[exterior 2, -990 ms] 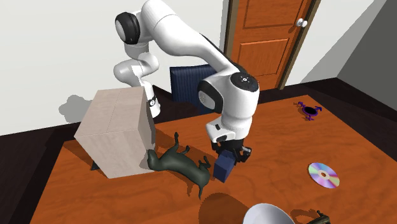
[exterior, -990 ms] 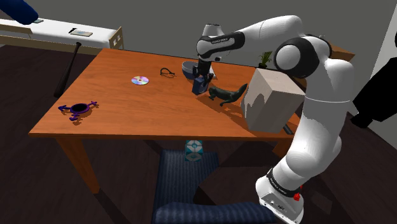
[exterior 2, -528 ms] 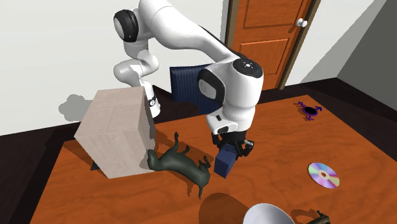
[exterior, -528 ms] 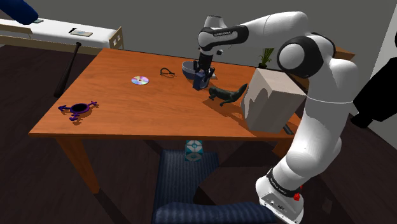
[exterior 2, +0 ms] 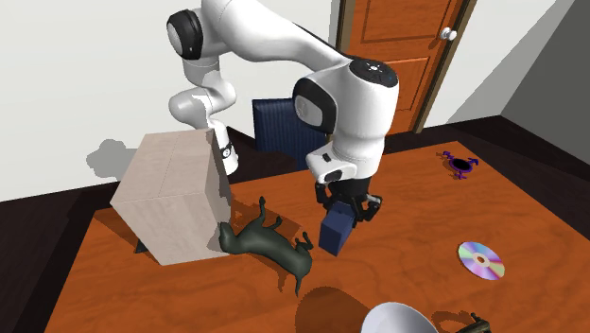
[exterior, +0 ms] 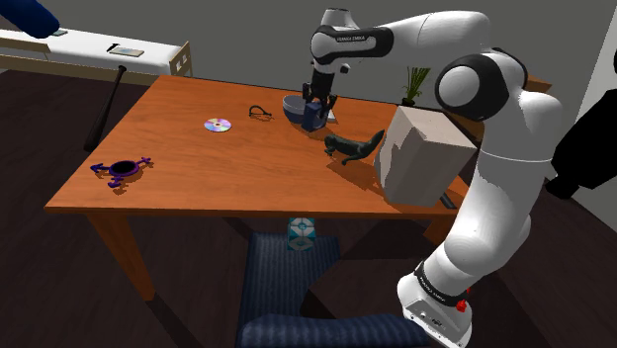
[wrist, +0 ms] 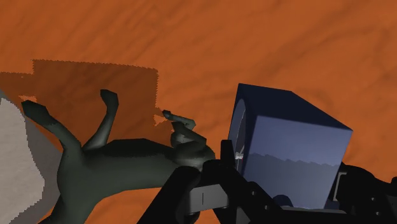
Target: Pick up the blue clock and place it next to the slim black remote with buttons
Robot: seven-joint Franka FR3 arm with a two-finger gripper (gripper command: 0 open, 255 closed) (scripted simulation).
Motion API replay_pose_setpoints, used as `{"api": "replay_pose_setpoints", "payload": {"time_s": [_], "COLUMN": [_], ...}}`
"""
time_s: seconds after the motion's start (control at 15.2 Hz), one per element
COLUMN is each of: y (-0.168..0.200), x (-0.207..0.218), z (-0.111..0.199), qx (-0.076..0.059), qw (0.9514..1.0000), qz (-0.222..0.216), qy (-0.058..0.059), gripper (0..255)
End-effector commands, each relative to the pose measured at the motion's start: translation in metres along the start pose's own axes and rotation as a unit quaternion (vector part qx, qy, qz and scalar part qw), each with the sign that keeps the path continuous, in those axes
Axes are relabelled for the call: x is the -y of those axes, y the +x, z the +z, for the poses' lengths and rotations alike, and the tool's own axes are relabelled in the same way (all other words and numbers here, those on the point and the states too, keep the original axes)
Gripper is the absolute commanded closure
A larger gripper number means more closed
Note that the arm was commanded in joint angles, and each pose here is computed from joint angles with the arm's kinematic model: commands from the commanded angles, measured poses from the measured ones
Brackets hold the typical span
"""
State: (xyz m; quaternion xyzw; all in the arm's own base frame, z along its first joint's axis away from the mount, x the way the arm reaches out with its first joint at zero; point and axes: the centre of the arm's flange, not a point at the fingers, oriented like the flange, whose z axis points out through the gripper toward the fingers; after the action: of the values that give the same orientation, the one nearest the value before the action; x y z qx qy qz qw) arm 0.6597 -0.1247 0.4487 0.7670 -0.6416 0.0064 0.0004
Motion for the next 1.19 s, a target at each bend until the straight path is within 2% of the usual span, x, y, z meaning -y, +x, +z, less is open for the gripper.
{"api": "replay_pose_setpoints", "payload": {"time_s": [0.0, 0.79, 1.12], "y": [0.001, 0.001, 0.035], "x": [0.001, 0.002, -0.055], "z": [-0.011, -0.074, -0.074], "qx": [0.000, 0.000, 0.000], "qw": [1.0000, 1.0000, 1.0000], "qz": [0.000, 0.000, 0.000], "qy": [0.000, 0.000, 0.000], "gripper": [255, 255, 255]}}
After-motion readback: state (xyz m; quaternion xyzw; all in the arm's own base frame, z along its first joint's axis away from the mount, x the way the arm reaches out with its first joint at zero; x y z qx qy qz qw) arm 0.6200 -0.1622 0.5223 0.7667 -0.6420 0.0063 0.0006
